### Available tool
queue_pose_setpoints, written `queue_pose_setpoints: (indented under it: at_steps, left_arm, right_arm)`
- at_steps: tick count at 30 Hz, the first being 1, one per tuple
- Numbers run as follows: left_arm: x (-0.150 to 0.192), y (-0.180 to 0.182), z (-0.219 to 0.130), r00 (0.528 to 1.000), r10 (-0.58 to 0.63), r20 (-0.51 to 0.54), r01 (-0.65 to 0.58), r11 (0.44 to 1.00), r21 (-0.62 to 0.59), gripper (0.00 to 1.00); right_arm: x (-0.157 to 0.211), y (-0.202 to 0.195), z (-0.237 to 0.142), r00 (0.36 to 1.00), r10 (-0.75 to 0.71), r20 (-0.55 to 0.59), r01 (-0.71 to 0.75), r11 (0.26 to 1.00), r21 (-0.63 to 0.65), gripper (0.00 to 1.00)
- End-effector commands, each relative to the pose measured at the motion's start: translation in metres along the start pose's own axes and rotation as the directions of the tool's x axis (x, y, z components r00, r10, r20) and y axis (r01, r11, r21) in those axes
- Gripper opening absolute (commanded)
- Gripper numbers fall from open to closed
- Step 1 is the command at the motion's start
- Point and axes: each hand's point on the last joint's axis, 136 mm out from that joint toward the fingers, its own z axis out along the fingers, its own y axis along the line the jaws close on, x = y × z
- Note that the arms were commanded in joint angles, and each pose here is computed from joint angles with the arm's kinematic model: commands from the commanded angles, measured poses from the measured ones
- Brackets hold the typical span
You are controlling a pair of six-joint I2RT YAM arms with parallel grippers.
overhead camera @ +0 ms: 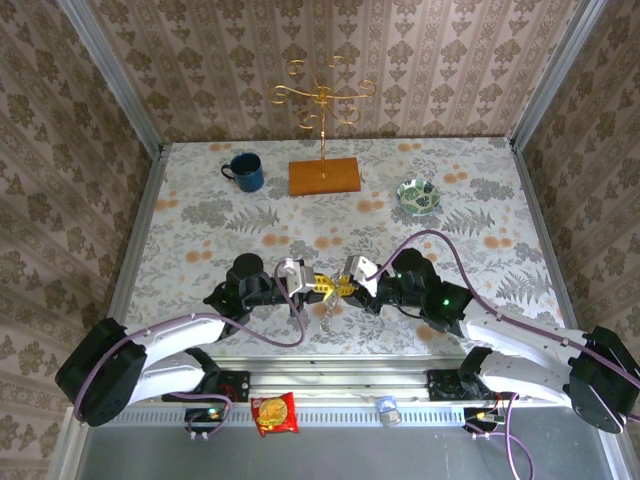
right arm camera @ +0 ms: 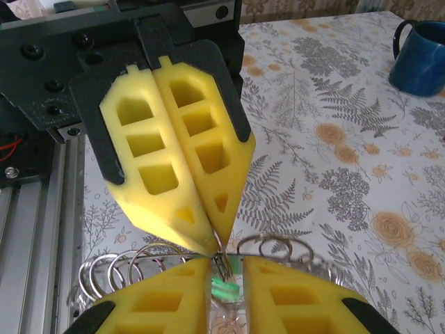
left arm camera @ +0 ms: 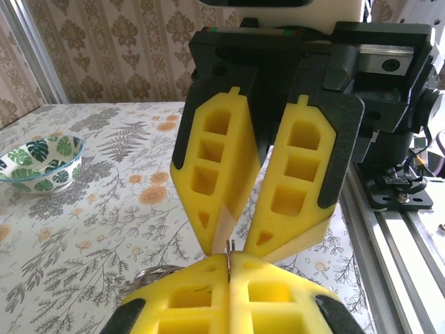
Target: Put the keys on the keyring
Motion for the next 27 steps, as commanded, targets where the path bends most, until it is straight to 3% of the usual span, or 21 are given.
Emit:
queue_pose_setpoints:
  at_steps: [1, 4, 7, 10, 13, 15, 20, 27]
  left_arm:
    - [-0.013, -0.005, 0.0, 0.997, 0.046, 0.061, -0.048, 0.998, 0.032, 0.0]
    - [-0.014, -0.005, 0.0, 0.997, 0.045, 0.07, -0.047, 0.998, 0.035, 0.0]
    - [-0.014, -0.004, 0.001, 0.996, 0.042, 0.072, -0.045, 0.998, 0.035, 0.0]
    - [-0.009, 0.001, 0.001, 0.998, 0.032, 0.051, -0.032, 0.999, 0.005, 0.01]
    - [0.0, 0.004, 0.0, 1.0, 0.027, -0.008, -0.027, 0.999, -0.019, 0.25]
    - [0.005, 0.003, -0.002, 0.998, 0.035, -0.059, -0.036, 0.999, -0.011, 0.28]
    - [0.012, 0.002, -0.004, 0.985, 0.064, -0.159, -0.064, 0.998, 0.006, 0.26]
    - [0.007, 0.005, -0.001, 0.982, 0.075, -0.172, -0.072, 0.997, 0.022, 0.19]
  right_arm:
    - [-0.013, 0.001, 0.001, 0.999, -0.007, 0.048, 0.008, 1.0, -0.023, 0.19]
    - [-0.013, 0.003, 0.004, 0.999, -0.005, 0.049, 0.007, 0.999, -0.038, 0.14]
    - [-0.014, 0.003, 0.004, 0.999, -0.005, 0.052, 0.008, 0.999, -0.046, 0.0]
    - [-0.014, -0.001, 0.001, 0.999, -0.014, 0.044, 0.015, 0.999, -0.031, 0.0]
    - [-0.009, -0.003, -0.003, 0.999, -0.044, -0.005, 0.043, 0.999, -0.014, 0.0]
    - [-0.005, -0.003, -0.005, 0.996, -0.067, -0.058, 0.066, 0.998, -0.021, 0.0]
    - [0.001, -0.002, -0.006, 0.978, -0.125, -0.17, 0.117, 0.991, -0.057, 0.0]
    - [-0.002, 0.005, -0.002, 0.945, -0.214, -0.247, 0.188, 0.974, -0.124, 0.0]
